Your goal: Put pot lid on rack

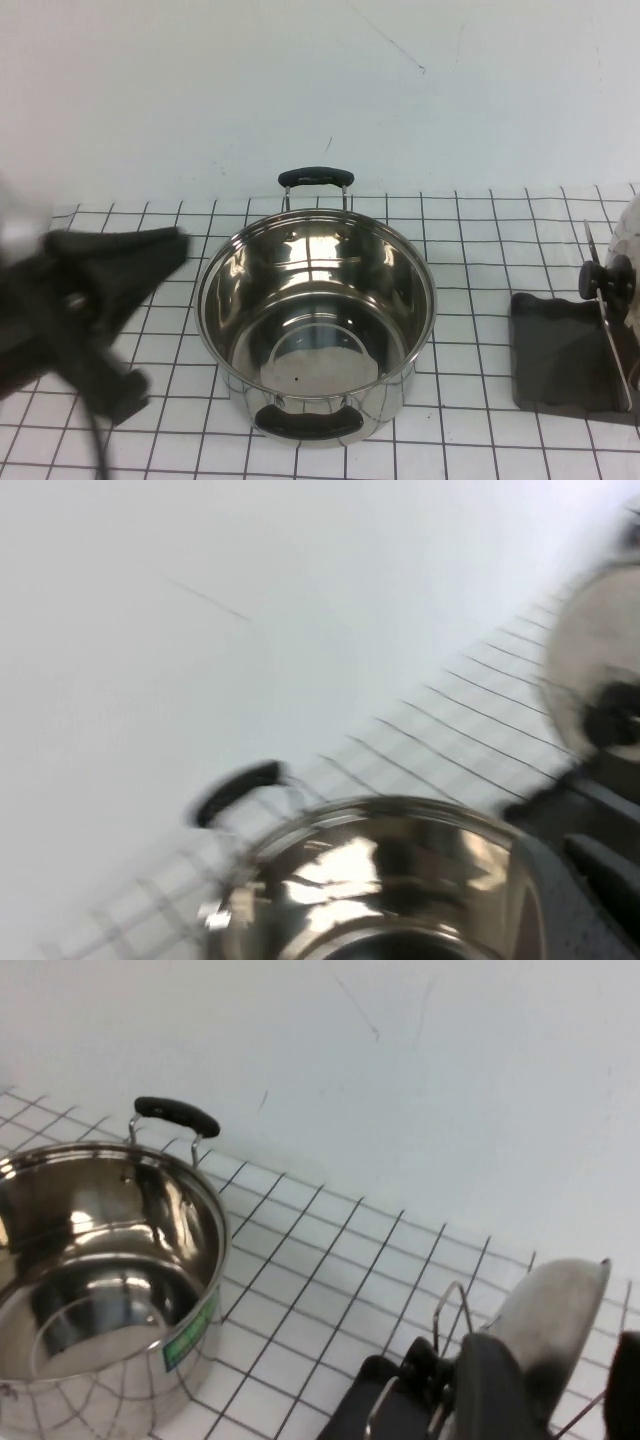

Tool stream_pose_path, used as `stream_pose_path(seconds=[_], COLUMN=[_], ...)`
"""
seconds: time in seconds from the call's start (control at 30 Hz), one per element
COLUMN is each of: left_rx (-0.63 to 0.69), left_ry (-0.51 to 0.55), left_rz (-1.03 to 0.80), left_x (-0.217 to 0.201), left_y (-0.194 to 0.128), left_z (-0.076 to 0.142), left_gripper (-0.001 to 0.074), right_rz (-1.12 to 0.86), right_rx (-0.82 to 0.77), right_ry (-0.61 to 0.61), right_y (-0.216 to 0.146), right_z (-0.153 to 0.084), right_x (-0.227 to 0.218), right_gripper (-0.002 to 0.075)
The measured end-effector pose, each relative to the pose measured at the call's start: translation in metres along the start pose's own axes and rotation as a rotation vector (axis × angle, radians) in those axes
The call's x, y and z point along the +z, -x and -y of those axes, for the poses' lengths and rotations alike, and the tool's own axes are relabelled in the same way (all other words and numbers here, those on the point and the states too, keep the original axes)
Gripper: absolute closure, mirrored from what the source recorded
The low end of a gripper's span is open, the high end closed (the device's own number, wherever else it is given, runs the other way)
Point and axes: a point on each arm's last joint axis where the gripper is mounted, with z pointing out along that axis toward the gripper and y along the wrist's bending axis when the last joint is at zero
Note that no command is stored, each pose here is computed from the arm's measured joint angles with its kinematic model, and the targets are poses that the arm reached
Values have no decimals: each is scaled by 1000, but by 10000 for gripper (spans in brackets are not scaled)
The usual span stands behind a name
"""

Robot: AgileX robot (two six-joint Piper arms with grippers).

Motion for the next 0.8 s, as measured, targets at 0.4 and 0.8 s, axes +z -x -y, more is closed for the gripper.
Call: stream_pose_path(seconds=[0.4,0.8], left_rx=[-114,-251], left_ry=[411,280], left_rz=[124,-85], left_x=[-67,-59], left_y=[-83,-164], left_z=[9,27], left_gripper=[736,736], right_rz=[548,501], right_rx=[-82,-67], right_ry=[23,86], right_y=[-46,-103], right_z=[-59,-65], right_x=[-54,-26], right_gripper=[660,705])
